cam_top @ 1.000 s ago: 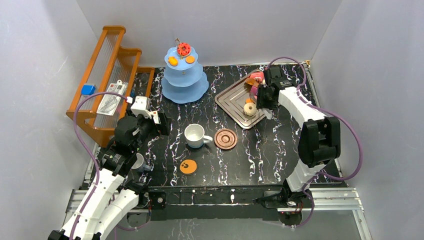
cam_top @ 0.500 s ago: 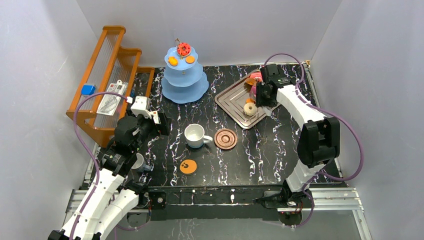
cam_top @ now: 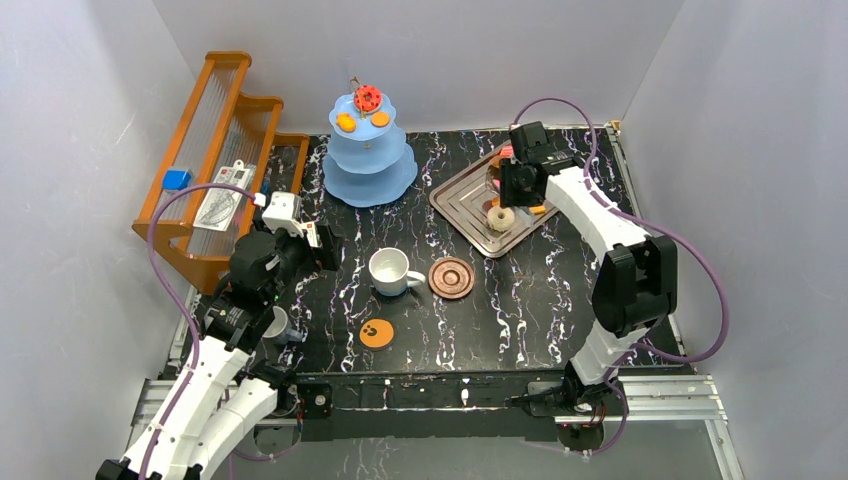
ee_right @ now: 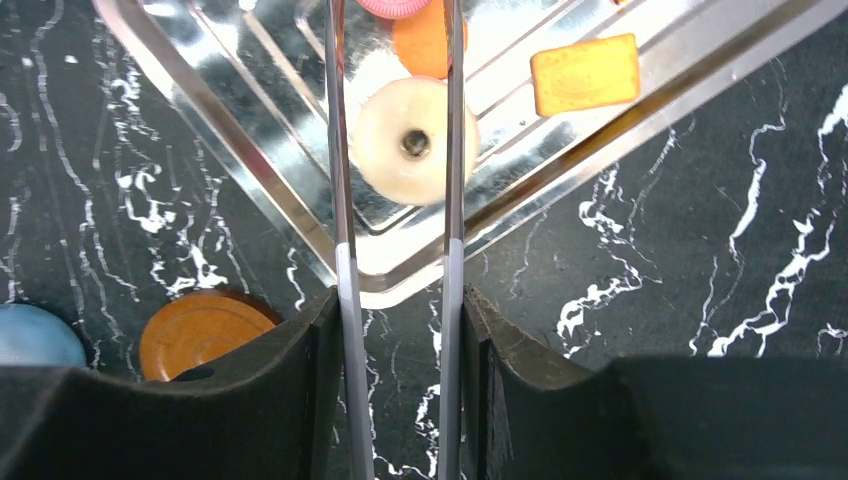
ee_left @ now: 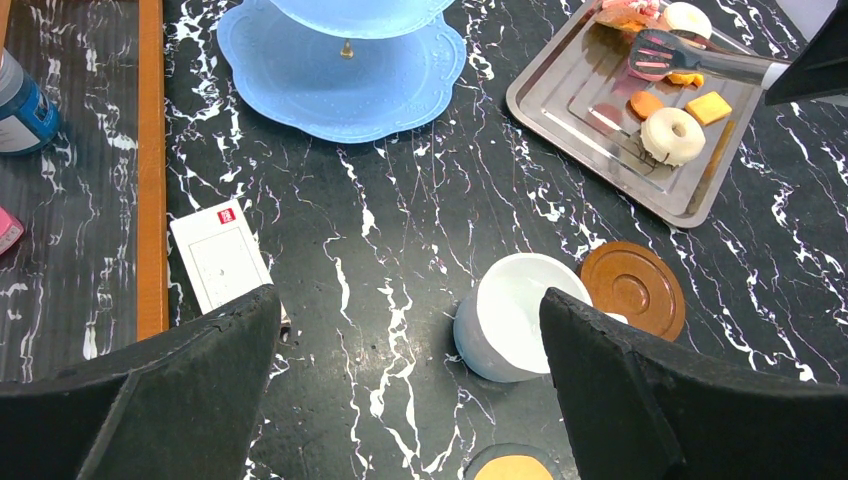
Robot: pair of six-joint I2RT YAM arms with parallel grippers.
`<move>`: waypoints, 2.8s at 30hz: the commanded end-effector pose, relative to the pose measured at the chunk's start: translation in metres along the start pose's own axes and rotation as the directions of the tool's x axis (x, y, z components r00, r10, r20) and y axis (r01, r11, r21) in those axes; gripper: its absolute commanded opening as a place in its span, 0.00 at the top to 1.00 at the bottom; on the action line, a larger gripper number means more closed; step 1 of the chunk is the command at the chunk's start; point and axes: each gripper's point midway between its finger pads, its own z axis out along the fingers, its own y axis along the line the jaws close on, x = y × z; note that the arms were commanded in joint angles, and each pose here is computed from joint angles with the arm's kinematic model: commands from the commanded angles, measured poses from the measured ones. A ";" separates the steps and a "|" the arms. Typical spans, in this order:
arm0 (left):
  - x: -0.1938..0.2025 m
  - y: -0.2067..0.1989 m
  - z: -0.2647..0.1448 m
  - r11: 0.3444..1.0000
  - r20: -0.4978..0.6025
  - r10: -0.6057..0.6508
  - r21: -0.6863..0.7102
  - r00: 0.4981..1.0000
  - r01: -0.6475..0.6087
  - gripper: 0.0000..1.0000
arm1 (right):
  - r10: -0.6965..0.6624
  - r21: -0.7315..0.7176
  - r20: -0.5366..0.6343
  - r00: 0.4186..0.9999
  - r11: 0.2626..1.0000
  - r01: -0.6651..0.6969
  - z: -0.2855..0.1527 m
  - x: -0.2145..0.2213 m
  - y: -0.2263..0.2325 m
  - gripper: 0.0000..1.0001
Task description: Serve the afternoon tea
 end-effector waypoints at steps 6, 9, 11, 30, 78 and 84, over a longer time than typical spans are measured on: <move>-0.005 -0.003 0.002 1.000 0.023 0.004 0.011 1.000 -0.004 0.02 | -0.025 -0.147 0.207 0.978 0.988 0.056 -0.058 -0.055 0.052 0.54; -0.004 -0.003 0.002 1.000 0.019 0.004 0.013 1.000 -0.005 0.02 | -0.044 -0.188 0.260 0.965 0.978 0.095 -0.075 -0.061 0.074 0.54; -0.004 -0.003 0.003 1.000 0.017 0.004 0.012 1.000 -0.005 0.02 | -0.047 -0.218 0.292 0.955 0.969 0.114 -0.085 -0.066 0.089 0.54; -0.007 -0.001 0.000 1.000 0.031 0.005 0.004 1.000 -0.005 0.02 | -0.071 -0.357 0.523 0.849 0.887 0.294 -0.150 -0.111 0.214 0.55; -0.003 0.000 0.003 1.000 0.015 0.011 -0.005 1.000 -0.011 0.02 | -0.130 -0.308 0.585 0.800 0.878 0.368 -0.124 -0.136 0.251 0.50; -0.002 0.002 0.005 1.000 0.009 0.012 -0.014 1.000 -0.011 0.02 | -0.138 -0.282 0.580 0.803 0.890 0.357 -0.135 -0.124 0.231 0.50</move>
